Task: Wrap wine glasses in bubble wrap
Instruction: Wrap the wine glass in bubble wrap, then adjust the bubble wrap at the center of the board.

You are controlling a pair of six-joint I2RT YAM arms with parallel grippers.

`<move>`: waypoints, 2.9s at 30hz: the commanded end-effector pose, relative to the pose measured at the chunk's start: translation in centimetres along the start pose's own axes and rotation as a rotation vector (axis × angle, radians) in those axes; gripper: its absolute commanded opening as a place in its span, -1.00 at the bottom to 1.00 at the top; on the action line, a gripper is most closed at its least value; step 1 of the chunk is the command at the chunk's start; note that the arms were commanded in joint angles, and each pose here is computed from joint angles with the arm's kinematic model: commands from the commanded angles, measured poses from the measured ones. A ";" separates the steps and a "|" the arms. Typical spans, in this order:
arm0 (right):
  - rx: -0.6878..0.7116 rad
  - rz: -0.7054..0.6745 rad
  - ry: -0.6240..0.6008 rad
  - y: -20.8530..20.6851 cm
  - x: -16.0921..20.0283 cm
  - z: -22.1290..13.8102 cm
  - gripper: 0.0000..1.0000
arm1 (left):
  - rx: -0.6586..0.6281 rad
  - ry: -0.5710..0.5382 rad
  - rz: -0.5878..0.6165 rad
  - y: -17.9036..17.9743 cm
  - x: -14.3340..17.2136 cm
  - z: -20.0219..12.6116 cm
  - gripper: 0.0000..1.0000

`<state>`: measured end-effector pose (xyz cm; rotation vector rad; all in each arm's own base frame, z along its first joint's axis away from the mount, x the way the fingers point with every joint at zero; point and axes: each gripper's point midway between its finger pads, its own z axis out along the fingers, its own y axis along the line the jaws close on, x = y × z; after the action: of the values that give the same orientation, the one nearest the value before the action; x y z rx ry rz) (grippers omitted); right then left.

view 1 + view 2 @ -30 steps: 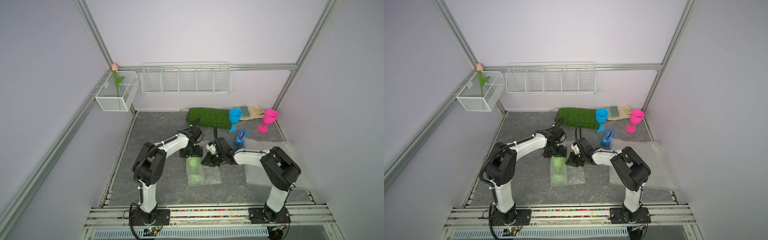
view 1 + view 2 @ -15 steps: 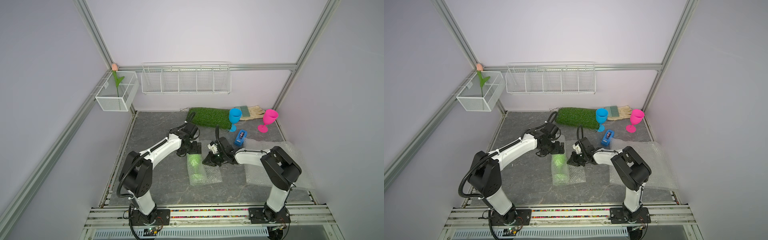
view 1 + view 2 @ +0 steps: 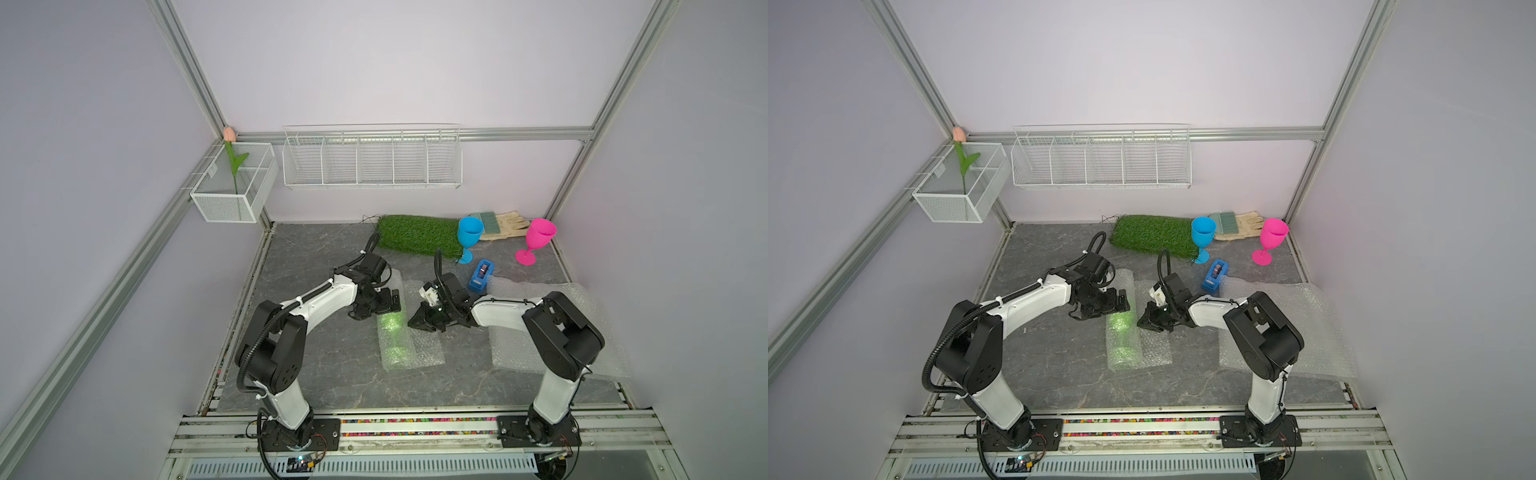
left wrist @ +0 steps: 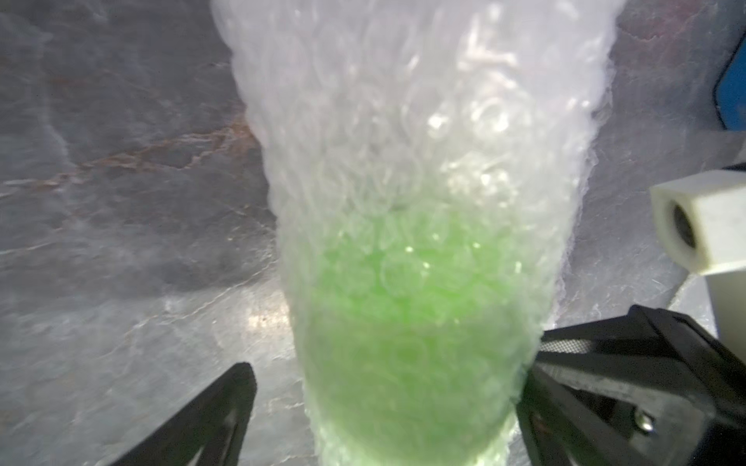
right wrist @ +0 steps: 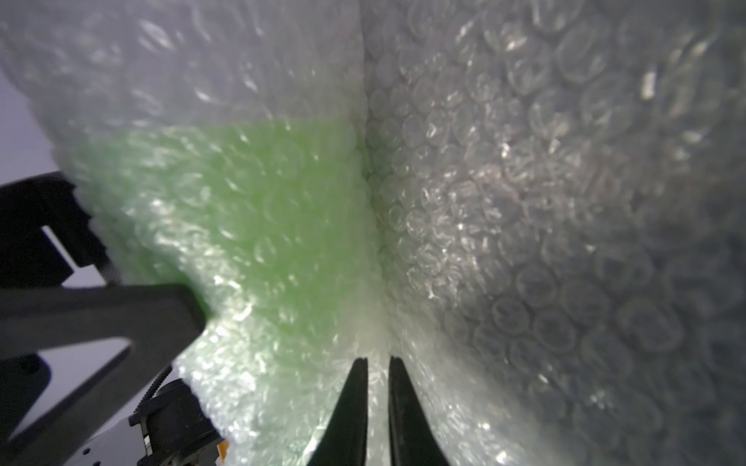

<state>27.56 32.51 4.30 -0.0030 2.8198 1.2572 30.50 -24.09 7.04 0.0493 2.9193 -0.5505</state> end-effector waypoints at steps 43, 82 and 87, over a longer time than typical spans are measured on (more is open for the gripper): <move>-0.156 0.055 0.128 -3.2 5.3 -1.3 0.27 | -0.004 0.080 0.088 -1.3 -0.2 2.8 0.35; 0.088 -0.063 -0.080 1.7 1.7 -3.9 -0.86 | -0.067 0.045 0.001 0.1 -0.3 3.8 -0.01; 0.089 -0.110 -0.112 4.7 1.9 -4.5 -0.86 | -0.072 0.041 -0.011 0.2 -0.2 3.9 -0.03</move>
<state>25.62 32.46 9.34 -0.1059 2.7395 1.1181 31.72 -26.83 5.32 0.0980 2.9464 -0.5679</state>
